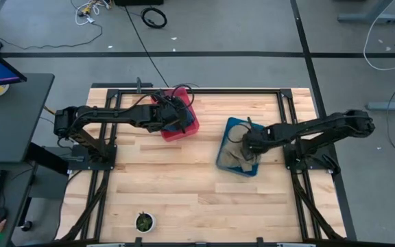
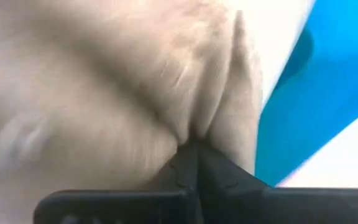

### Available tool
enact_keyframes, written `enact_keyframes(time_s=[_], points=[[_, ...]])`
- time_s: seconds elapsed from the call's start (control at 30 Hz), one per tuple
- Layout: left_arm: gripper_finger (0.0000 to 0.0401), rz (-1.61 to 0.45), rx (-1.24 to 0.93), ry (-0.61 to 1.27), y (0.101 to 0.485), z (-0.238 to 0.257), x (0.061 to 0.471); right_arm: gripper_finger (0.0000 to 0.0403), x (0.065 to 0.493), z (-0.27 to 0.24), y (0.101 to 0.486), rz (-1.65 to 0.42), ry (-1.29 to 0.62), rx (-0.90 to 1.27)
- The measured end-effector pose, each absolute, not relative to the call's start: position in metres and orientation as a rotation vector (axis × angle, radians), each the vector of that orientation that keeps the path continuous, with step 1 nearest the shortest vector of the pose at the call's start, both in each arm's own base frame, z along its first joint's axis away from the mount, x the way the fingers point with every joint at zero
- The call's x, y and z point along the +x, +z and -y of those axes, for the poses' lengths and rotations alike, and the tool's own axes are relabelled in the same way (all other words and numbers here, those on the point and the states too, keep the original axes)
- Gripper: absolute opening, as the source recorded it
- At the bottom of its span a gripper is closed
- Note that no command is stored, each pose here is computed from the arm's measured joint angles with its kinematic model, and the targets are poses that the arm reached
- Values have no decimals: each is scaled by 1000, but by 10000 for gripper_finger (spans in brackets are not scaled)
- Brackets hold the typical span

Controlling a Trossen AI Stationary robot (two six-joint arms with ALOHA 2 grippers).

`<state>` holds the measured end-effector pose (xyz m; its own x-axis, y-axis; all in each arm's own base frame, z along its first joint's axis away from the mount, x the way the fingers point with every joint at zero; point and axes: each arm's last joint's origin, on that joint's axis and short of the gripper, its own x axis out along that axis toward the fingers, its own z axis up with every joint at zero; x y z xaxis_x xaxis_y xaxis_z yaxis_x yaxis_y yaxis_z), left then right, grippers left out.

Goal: Pick & Place hat
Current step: Put the brown cap into the blue bin, then return to Home Position

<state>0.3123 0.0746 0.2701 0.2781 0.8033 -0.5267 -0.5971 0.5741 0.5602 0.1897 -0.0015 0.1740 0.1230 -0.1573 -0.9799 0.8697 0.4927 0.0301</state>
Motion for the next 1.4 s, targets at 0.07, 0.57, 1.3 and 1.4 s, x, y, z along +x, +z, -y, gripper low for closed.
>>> enact_keyframes(time_s=[0.07, 0.57, 1.3, 1.4], points=[[197, -898, 294, 906, 269, -72, 313, 5, 197, 2, 194, -1181, -798, 720], [197, -859, 376, 757, 299, -29, 291, 6, 217, 3, 310, -990, -541, 340], [197, -199, 82, 476, 273, -33, 162, 6, 121, 9, 276, -224, -268, 122], [197, -186, 78, 462, 266, -31, 155, 6, 110, 10, 264, -189, -274, 131]])
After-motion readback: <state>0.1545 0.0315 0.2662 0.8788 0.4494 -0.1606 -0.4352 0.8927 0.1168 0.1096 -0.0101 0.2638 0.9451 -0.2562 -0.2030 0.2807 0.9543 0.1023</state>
